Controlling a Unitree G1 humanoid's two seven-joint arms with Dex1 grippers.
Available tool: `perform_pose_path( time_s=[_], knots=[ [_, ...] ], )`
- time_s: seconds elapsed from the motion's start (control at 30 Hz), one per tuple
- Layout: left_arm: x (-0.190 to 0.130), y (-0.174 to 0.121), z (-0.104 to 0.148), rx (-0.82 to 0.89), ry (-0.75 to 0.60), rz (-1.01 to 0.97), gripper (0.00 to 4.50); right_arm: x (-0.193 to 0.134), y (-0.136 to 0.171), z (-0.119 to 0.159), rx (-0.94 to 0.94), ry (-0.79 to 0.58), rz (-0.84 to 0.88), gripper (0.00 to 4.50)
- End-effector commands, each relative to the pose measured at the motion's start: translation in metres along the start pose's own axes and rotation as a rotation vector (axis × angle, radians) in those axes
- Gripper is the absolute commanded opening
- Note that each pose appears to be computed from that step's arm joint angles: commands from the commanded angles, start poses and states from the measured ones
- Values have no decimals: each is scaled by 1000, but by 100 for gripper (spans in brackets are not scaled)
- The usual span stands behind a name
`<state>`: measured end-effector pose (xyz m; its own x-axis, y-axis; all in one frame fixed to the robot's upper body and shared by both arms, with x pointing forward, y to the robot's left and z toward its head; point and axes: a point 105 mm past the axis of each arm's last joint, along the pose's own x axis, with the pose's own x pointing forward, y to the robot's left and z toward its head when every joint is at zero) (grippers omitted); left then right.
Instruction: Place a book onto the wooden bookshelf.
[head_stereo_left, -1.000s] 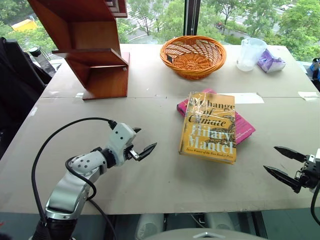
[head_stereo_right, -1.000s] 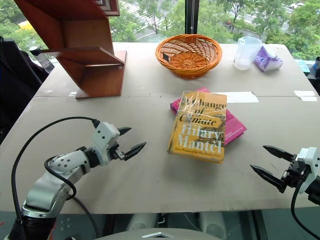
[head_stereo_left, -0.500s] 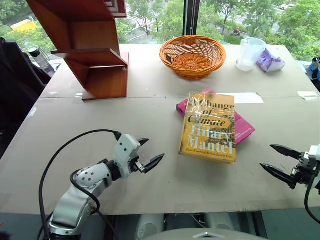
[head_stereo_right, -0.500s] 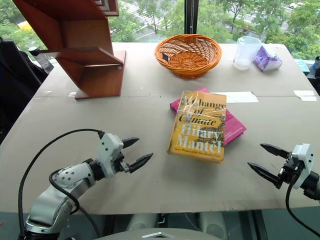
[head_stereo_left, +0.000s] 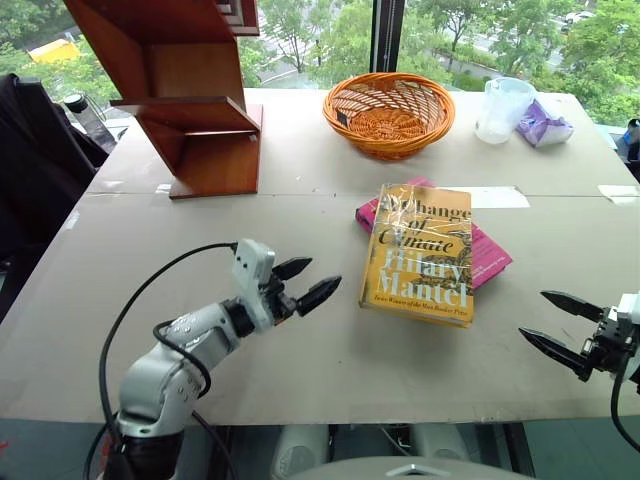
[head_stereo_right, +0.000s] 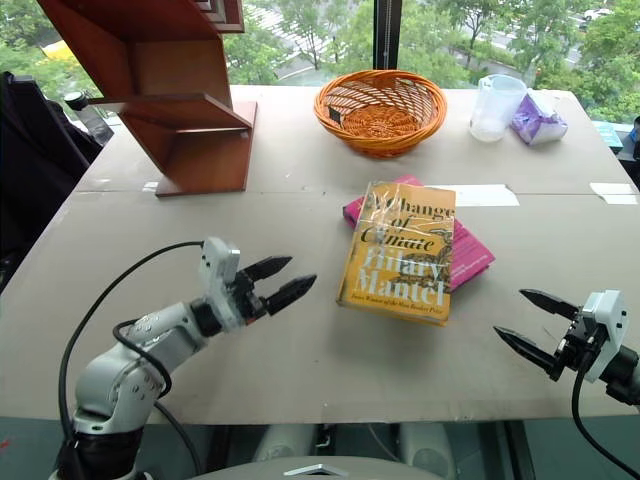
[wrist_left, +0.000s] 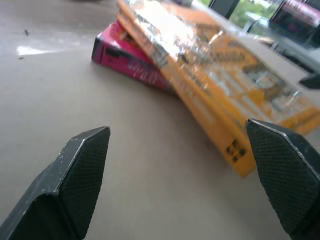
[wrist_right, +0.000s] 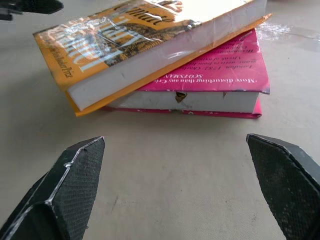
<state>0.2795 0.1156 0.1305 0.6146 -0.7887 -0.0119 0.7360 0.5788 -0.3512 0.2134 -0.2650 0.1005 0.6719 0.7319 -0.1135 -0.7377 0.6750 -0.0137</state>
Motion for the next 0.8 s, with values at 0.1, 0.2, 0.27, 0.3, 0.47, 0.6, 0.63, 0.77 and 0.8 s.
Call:
perform_pose_path(
  time_s=[0.1,0.2,0.27,0.3,0.47,0.6,0.63,0.77,0.8],
  knots=[
    [31,-22,-17,-252,180,-194,444,-3,9,30,-41,-91,46,450],
    [43,-26,-29,-372,340,-229,444,-3,16,39,-58,-120,65,450],
    [53,-25,-28,-417,369,-236,444,-4,20,43,-66,-138,59,450],
    [59,-25,-26,-447,368,-243,444,-4,22,44,-72,-138,54,450],
    [82,-32,-27,-595,447,-284,444,-9,30,46,-82,-138,27,450],
    [87,-35,-40,-672,532,-280,444,-14,34,45,-84,-133,3,450],
    [89,-34,-43,-696,539,-278,444,-15,35,44,-83,-131,-2,450],
    [93,-37,-50,-732,572,-283,444,-19,35,43,-83,-128,-11,450],
    [94,-38,-50,-736,574,-288,444,-19,36,44,-81,-127,-9,450]
  ],
)
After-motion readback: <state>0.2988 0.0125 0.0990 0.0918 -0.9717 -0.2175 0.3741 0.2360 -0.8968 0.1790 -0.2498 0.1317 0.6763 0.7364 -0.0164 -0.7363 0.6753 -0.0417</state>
